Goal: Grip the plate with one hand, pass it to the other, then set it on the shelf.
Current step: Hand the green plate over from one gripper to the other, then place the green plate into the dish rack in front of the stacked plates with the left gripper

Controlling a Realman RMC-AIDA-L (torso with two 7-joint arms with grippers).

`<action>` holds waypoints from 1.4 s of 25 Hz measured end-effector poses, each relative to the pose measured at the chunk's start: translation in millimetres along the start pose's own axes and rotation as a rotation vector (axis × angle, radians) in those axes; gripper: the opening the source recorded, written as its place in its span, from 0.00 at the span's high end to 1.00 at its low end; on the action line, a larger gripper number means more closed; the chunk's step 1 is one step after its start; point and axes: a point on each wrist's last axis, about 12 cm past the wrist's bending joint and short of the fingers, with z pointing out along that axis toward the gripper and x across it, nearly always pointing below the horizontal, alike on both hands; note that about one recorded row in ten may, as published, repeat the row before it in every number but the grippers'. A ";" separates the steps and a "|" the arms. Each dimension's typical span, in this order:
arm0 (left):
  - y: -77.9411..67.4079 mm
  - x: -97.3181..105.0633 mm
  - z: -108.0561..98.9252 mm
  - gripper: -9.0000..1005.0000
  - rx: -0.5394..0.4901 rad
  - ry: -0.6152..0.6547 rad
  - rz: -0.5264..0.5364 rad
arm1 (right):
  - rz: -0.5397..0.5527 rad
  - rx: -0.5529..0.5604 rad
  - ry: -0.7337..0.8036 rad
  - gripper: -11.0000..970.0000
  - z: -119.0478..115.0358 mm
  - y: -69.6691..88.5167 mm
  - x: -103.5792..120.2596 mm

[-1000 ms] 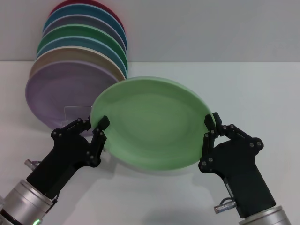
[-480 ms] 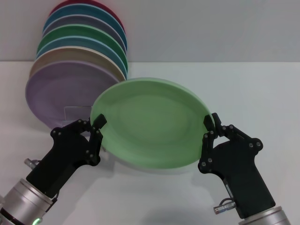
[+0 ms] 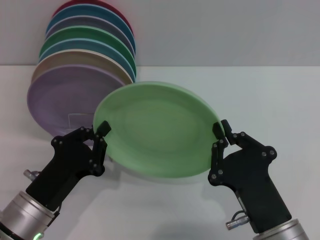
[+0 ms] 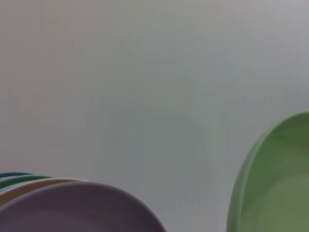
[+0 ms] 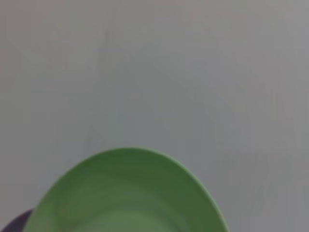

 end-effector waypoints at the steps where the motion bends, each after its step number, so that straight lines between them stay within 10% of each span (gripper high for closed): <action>1: -0.4 0.0 0.1 0.93 0.000 -0.001 -0.001 | -0.004 -0.007 -0.004 0.96 -0.4 0.1 0.2; 18: 20.7 -19.5 -20.9 0.91 -0.119 -0.147 -0.032 | 0.037 -0.025 -0.069 0.63 -7.1 -6.7 0.3; 35: 83.5 -59.3 -17.9 0.89 -0.145 -0.261 0.174 | -0.009 -0.026 -0.043 0.63 -10.3 -17.4 11.6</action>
